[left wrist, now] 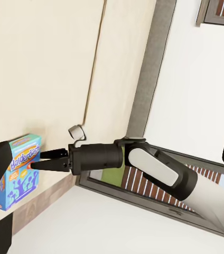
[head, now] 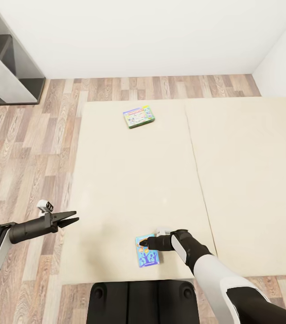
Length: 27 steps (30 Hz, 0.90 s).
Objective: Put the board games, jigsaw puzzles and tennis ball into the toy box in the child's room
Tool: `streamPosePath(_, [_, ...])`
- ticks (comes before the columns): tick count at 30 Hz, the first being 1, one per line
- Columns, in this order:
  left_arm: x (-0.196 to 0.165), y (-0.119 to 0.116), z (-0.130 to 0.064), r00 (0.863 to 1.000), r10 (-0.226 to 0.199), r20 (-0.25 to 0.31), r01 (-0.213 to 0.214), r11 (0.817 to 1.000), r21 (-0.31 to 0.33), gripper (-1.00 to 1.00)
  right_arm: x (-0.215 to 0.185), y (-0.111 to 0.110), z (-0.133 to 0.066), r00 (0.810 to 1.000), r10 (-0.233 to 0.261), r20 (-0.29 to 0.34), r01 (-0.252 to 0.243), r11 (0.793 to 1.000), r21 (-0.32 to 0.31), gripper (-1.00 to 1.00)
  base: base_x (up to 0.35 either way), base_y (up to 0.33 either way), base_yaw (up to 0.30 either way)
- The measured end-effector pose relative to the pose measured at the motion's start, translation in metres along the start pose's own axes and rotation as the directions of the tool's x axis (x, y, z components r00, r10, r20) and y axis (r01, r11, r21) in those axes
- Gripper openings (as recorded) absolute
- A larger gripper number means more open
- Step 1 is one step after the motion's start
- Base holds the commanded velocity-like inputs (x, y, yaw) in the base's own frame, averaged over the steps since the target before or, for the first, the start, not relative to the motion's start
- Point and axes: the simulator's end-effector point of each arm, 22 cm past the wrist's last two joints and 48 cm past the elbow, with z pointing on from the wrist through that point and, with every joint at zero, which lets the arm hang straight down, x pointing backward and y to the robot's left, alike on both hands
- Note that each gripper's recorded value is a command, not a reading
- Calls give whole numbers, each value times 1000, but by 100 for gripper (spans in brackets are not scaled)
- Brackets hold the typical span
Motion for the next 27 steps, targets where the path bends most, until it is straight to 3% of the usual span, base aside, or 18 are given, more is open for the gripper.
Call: streamPosePath(27, [0,0,0,1000,0,0,0,1000,-1,100,0,0,0,1000,0,0,0,1000,0,100,0,34,0])
